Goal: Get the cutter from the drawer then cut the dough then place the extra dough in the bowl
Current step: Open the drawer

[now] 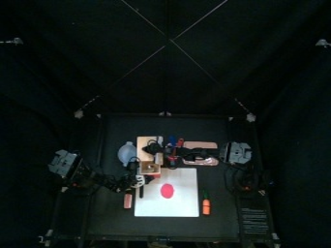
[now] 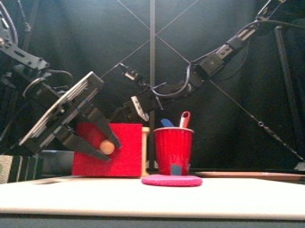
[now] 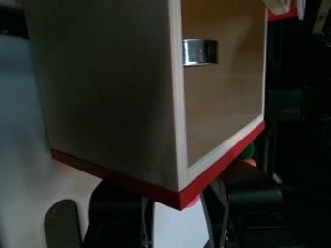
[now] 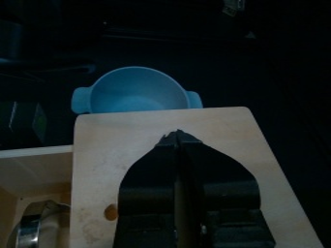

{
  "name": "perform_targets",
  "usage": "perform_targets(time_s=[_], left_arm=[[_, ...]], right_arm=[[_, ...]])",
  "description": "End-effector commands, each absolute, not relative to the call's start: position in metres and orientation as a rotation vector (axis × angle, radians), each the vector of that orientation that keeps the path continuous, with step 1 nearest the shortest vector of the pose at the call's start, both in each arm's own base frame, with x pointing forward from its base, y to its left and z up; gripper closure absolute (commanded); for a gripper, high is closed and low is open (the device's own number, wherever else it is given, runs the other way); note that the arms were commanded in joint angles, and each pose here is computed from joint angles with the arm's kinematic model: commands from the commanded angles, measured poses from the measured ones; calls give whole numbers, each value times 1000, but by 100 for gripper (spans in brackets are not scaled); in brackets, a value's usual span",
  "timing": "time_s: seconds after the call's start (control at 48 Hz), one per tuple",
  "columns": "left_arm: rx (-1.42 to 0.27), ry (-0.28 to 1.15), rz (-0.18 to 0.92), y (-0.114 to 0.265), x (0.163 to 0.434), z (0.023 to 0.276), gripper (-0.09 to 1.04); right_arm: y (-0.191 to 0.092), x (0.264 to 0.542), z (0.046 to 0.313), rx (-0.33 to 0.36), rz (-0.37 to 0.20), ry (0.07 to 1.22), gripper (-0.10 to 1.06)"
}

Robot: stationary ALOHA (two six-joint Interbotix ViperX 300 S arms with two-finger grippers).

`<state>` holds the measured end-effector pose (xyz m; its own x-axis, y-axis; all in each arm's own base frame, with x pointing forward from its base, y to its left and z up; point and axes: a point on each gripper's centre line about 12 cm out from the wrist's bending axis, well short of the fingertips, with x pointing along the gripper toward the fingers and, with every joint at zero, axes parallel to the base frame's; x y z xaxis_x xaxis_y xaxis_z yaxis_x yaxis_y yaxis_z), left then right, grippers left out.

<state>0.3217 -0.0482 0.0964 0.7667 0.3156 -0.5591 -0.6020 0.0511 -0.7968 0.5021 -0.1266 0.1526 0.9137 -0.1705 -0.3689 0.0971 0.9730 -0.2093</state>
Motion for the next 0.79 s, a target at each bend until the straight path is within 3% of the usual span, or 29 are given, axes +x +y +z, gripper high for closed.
perform_targets(time_s=[0.021,0.604,0.792], left_arm=[[-1369,241,675,-56,330,106,42],[-1337,278,710,-56,324,90,41],[-1325,287,716,-55,320,87,35]], right_arm=[[-125,506,164,-192,-140,374,95],[-124,507,162,-193,-137,388,95],[-124,507,162,-193,-137,388,95]])
